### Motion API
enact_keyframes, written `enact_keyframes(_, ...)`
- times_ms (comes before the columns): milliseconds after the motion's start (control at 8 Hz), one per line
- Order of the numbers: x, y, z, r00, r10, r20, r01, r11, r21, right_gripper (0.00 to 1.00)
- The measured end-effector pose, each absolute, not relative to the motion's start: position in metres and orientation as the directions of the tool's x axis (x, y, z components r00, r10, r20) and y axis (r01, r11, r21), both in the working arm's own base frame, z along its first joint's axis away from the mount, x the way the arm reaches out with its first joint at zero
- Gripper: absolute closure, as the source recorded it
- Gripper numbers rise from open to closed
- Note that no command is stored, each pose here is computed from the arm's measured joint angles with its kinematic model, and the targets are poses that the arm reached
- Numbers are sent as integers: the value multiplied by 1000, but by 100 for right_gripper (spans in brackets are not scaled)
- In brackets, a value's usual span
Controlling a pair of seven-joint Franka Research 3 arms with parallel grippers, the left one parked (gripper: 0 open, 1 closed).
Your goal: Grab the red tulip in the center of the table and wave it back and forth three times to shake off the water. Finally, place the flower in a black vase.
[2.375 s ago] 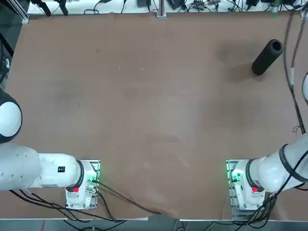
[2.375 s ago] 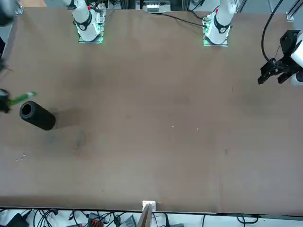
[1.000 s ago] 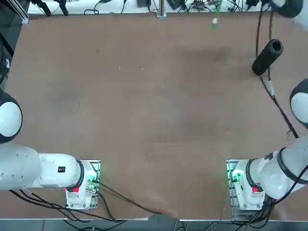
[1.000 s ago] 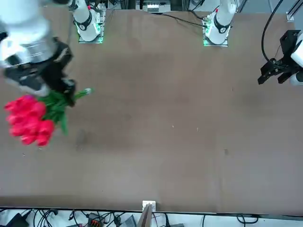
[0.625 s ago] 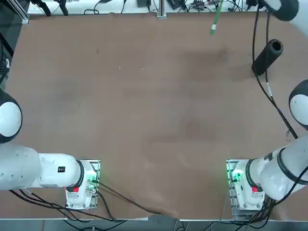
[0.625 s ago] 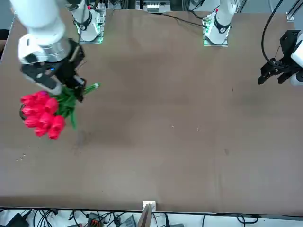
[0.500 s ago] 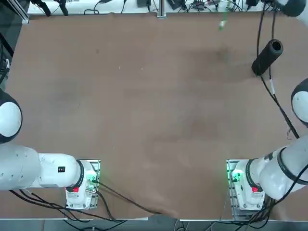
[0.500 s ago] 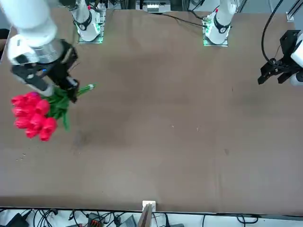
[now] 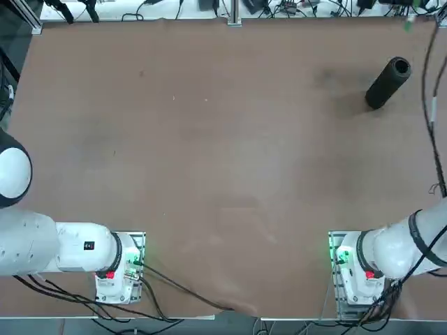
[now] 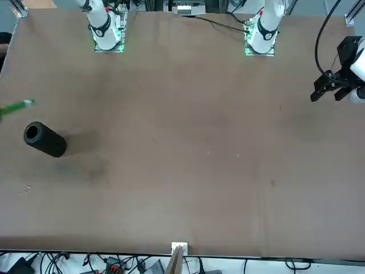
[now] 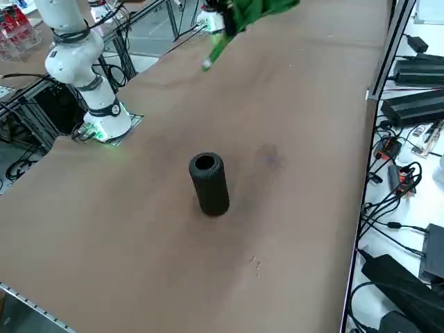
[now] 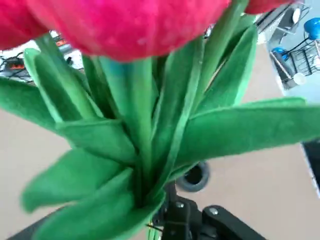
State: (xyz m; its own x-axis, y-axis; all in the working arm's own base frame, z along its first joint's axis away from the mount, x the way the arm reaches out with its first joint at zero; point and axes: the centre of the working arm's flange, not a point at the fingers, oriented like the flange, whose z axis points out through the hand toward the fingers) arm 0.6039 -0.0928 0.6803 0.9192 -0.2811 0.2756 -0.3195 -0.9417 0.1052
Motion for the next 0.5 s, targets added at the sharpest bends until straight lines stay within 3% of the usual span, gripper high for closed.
enact_keyframes(500,600,-147,651,908,-338,247,-373,-921,112,86)
